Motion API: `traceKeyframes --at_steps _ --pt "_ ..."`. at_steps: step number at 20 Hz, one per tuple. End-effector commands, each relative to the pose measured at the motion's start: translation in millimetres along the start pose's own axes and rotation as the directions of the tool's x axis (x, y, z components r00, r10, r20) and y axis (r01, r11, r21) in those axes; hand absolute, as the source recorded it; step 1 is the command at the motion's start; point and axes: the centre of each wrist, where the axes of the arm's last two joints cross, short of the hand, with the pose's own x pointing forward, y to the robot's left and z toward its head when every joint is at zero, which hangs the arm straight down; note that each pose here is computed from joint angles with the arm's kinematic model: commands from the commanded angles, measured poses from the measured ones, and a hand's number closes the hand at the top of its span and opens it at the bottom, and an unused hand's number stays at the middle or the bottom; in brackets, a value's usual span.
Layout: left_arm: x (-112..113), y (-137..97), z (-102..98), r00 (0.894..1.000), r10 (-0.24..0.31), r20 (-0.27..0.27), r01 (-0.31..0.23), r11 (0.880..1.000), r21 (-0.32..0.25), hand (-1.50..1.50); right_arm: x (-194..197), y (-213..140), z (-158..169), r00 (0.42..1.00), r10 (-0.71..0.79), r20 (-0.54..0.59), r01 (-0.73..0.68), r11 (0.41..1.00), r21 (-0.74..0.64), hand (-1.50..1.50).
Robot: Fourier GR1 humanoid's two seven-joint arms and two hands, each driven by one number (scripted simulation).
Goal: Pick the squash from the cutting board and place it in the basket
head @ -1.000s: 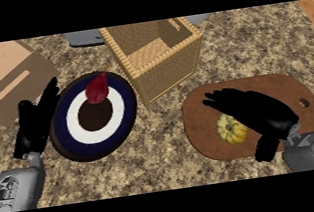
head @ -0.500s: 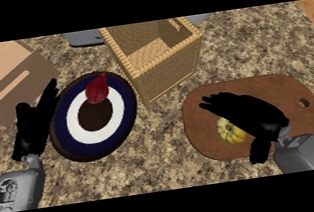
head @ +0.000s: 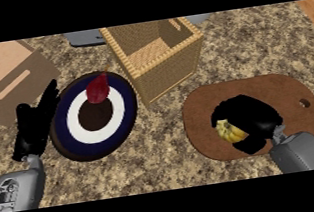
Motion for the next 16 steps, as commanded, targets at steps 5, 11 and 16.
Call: traceKeyframes --at_steps 5,11,16 --pt "7.8 -1.4 -14.8 1.000 -0.002 -0.020 0.002 1.000 0.010 0.00 -21.8 0.0 -13.9 0.986 0.159 0.040 -0.157 0.986 -0.054 1.50" --pt "20.7 -24.2 -10.4 0.999 -0.022 0.042 0.024 0.998 -0.062 0.00 121.2 -7.2 -78.2 0.981 0.150 -0.126 -0.159 0.985 -0.062 1.50" --pt "29.5 -34.8 -17.8 0.997 -0.037 0.061 0.044 0.992 -0.120 0.00 145.8 -27.1 -92.8 0.956 0.191 -0.223 -0.223 0.966 -0.130 1.50"
